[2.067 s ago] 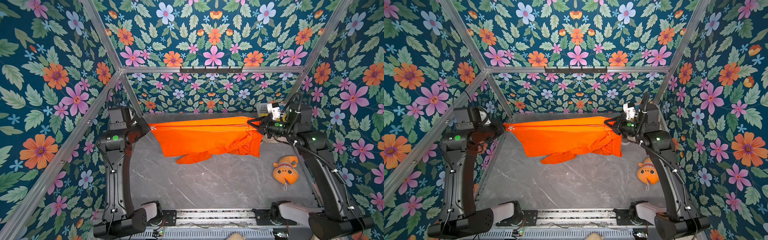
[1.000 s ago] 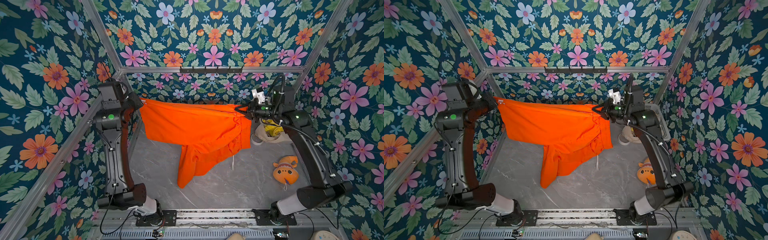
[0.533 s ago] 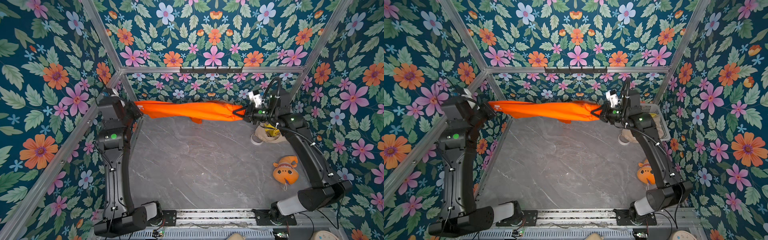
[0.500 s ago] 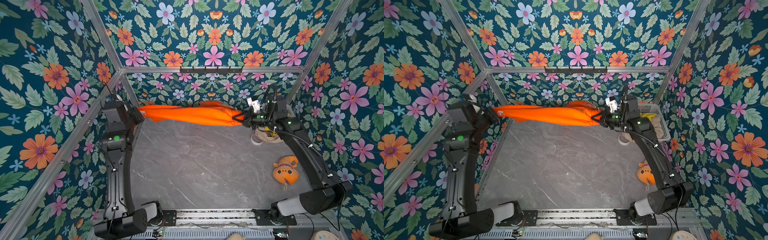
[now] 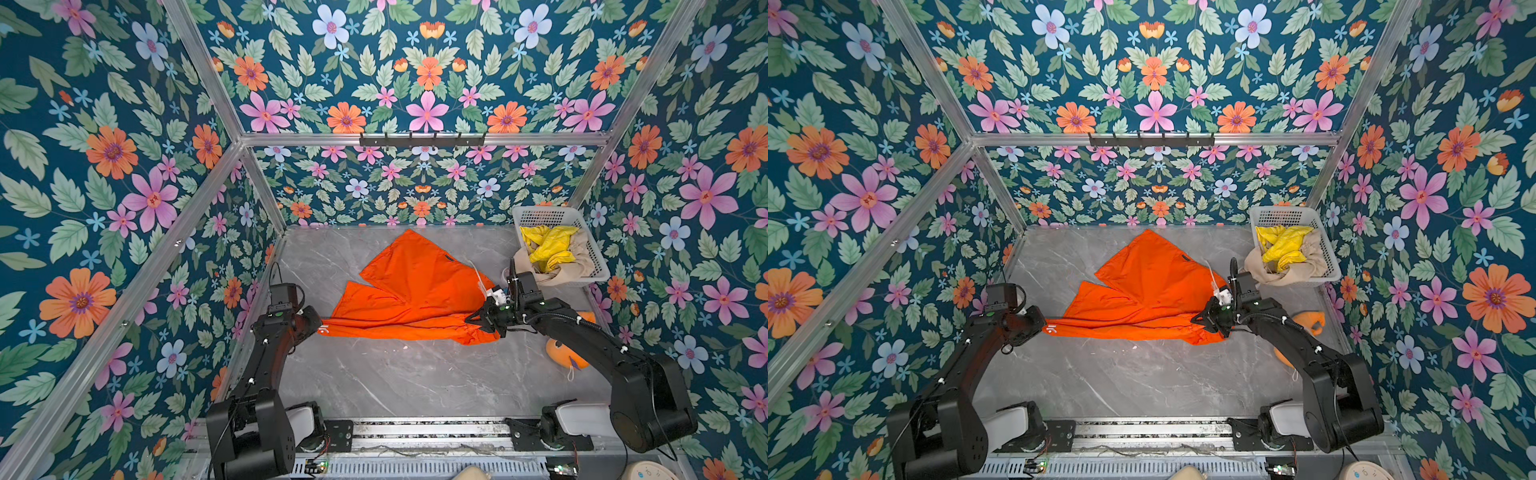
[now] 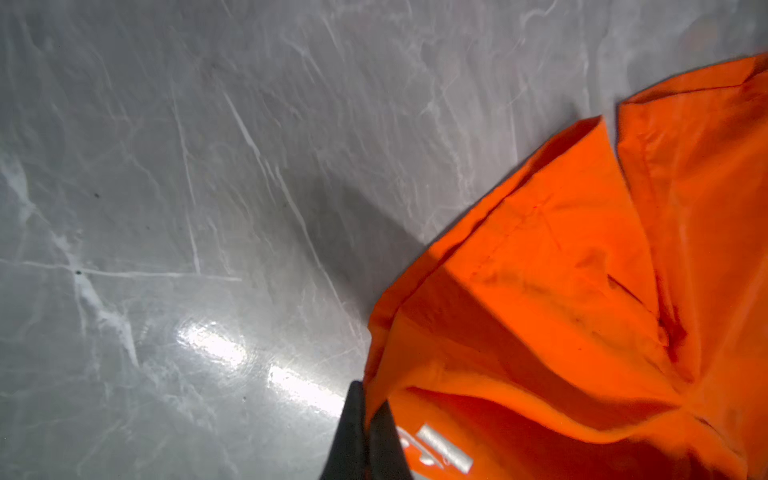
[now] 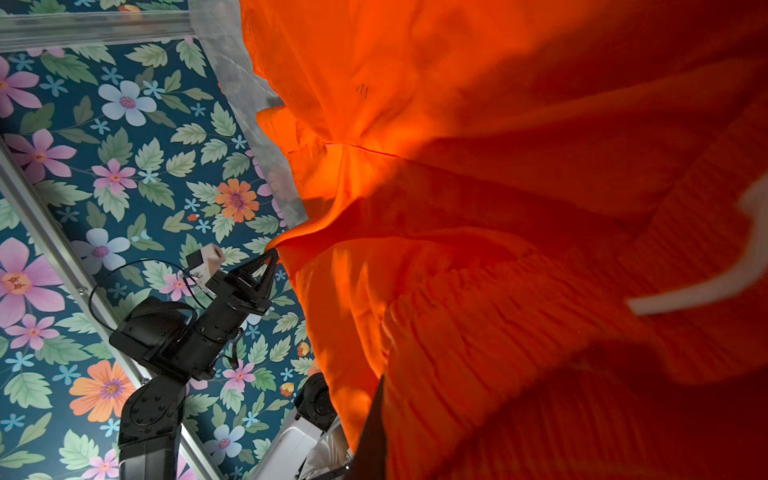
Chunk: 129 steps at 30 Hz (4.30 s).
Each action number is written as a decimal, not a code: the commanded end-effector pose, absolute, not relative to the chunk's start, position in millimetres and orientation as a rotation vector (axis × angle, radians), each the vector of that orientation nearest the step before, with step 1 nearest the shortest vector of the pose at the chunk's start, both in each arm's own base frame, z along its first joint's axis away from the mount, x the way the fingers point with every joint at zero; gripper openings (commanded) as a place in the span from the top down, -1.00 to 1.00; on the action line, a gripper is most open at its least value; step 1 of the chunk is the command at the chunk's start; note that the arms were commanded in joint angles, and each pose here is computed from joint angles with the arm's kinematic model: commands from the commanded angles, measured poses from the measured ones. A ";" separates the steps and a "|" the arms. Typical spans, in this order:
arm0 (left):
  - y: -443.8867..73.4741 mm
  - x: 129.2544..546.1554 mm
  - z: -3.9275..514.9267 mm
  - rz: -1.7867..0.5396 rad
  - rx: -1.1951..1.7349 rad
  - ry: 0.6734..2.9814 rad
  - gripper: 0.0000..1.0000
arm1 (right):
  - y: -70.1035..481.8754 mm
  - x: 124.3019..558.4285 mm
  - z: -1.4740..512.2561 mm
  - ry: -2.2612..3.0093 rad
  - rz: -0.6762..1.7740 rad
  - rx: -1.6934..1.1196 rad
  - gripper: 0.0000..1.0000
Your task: Fold and stack the shorts
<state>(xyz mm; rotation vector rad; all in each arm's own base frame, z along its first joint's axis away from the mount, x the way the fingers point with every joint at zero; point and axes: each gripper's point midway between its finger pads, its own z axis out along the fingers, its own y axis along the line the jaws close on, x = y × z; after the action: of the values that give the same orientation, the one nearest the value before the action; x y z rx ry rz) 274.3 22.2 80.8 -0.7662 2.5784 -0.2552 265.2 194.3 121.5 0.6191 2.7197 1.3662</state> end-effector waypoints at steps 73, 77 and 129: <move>-44.8 393.2 82.1 -0.516 -0.105 2.550 -0.13 | 175.6 122.2 29.7 3.057 0.750 0.678 0.65; -57.8 406.3 73.7 -0.554 -0.058 2.575 -0.11 | 173.8 121.9 28.2 3.049 0.752 0.684 0.75; -83.5 425.1 45.8 -0.708 0.002 2.588 0.27 | 176.7 125.4 31.1 3.017 0.808 0.681 0.84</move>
<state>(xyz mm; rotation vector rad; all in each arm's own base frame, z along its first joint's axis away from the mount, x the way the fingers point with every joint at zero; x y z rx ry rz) 432.3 -79.2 48.8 0.0029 2.5667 -0.6649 125.8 179.0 32.3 0.6583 3.0185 0.8255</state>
